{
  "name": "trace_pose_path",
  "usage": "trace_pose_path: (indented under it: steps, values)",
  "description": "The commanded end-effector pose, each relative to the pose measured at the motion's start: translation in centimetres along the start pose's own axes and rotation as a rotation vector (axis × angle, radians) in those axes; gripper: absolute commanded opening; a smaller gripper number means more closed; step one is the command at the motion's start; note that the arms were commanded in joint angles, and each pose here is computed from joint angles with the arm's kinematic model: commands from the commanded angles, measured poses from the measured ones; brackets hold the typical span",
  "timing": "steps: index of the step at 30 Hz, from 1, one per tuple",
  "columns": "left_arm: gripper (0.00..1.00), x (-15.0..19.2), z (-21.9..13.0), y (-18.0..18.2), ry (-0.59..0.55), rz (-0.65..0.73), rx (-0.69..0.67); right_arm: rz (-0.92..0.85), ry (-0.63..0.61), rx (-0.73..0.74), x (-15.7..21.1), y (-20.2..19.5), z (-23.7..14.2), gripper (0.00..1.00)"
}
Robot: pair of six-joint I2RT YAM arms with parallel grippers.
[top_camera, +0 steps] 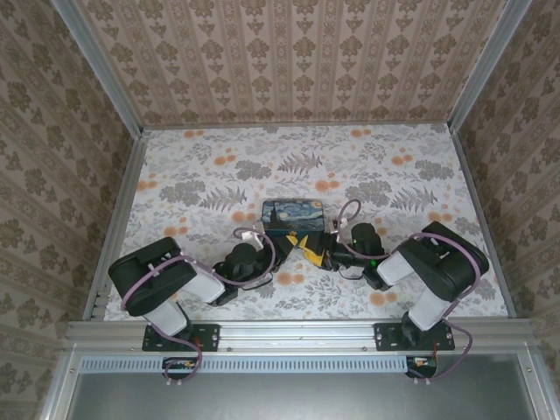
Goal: Unlock a padlock with a key
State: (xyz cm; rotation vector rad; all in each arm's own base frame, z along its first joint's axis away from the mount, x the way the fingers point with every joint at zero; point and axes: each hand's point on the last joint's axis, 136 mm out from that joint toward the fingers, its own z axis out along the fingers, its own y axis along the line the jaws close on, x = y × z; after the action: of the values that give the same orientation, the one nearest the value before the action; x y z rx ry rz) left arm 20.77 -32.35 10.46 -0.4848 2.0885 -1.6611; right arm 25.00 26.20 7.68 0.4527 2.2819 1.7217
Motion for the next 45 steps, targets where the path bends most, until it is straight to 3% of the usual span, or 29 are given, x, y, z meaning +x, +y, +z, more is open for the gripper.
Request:
trace_pose_path:
  steps: [1,9,19,23,31,38,45]
  values:
    - [0.0,3.9,-0.3,-1.0,0.196,0.043,0.058,-0.09,-0.143,-0.069,-2.7,3.1,-0.7,0.56]
    - [0.0,4.0,0.0,-1.0,0.201,0.042,0.058,-0.101,-0.142,-0.093,-2.6,4.3,-1.0,0.33]
    - [0.0,4.0,0.3,-1.1,0.2,0.041,0.059,-0.107,-0.12,-0.1,-1.8,4.3,-0.7,0.25]
    - [0.0,3.8,0.4,-0.8,0.195,0.045,0.05,-0.113,-0.123,-0.094,-1.9,4.2,-0.8,0.29]
    - [0.0,2.5,0.1,0.7,0.175,0.075,0.016,-0.244,-0.128,0.07,-1.7,4.2,-2.2,0.53]
    - [0.0,1.3,0.1,2.1,0.173,0.095,-0.02,-0.435,-0.129,0.301,-1.6,3.6,-4.6,0.55]
    - [0.0,1.1,0.3,3.4,0.189,0.088,-0.052,-0.716,-0.128,0.525,-1.1,1.8,-4.6,0.55]
